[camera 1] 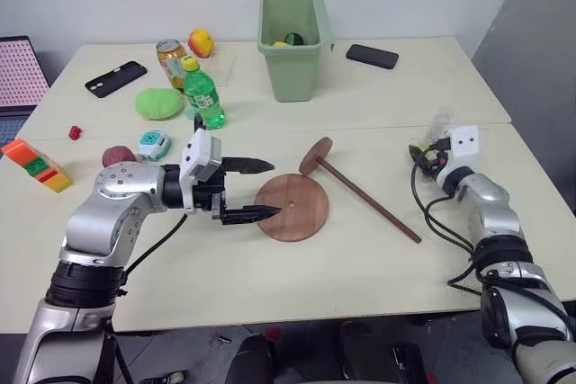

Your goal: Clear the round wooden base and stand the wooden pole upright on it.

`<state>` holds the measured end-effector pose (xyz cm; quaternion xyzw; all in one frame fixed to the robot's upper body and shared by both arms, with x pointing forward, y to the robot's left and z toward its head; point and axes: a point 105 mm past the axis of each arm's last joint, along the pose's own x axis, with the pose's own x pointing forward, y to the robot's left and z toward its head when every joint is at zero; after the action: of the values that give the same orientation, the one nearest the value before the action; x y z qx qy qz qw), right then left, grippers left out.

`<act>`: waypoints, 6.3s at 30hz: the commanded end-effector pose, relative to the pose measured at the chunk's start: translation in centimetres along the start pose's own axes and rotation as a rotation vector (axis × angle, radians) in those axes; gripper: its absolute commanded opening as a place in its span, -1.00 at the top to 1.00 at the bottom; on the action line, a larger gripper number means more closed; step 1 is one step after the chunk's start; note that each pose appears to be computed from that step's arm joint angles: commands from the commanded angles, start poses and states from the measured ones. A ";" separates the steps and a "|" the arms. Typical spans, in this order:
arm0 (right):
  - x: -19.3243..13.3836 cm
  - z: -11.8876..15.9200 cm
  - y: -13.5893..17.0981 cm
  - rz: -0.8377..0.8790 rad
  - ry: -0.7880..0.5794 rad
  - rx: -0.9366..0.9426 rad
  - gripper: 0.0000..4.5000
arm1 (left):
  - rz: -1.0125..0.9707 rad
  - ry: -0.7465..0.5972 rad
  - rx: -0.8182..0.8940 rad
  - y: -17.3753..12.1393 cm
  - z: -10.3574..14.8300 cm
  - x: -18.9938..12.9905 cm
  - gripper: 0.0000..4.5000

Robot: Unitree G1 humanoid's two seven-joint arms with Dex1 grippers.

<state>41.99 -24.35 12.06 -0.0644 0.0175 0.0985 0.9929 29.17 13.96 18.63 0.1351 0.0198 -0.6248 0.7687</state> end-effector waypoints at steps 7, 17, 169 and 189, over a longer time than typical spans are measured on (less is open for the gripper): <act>-8.0 3.6 1.3 0.277 0.132 -0.084 -0.99 | -0.018 0.021 0.066 0.1 1.1 -0.6 -1.00; -8.4 6.2 8.7 0.633 0.606 -0.168 -0.99 | -0.070 0.081 0.126 0.3 0.7 -0.3 -1.00; -7.2 5.6 22.2 0.891 -0.256 0.004 0.40 | -0.076 0.224 0.119 -0.6 -1.5 -3.0 -1.00; -14.5 7.4 12.1 0.963 0.059 -0.301 0.30 | -0.050 0.171 0.078 -0.8 0.2 -3.3 -1.00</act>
<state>26.15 -14.26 17.52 -0.1827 0.0725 0.5348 0.8218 27.85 16.61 17.47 0.2037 0.0888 -0.6375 0.7377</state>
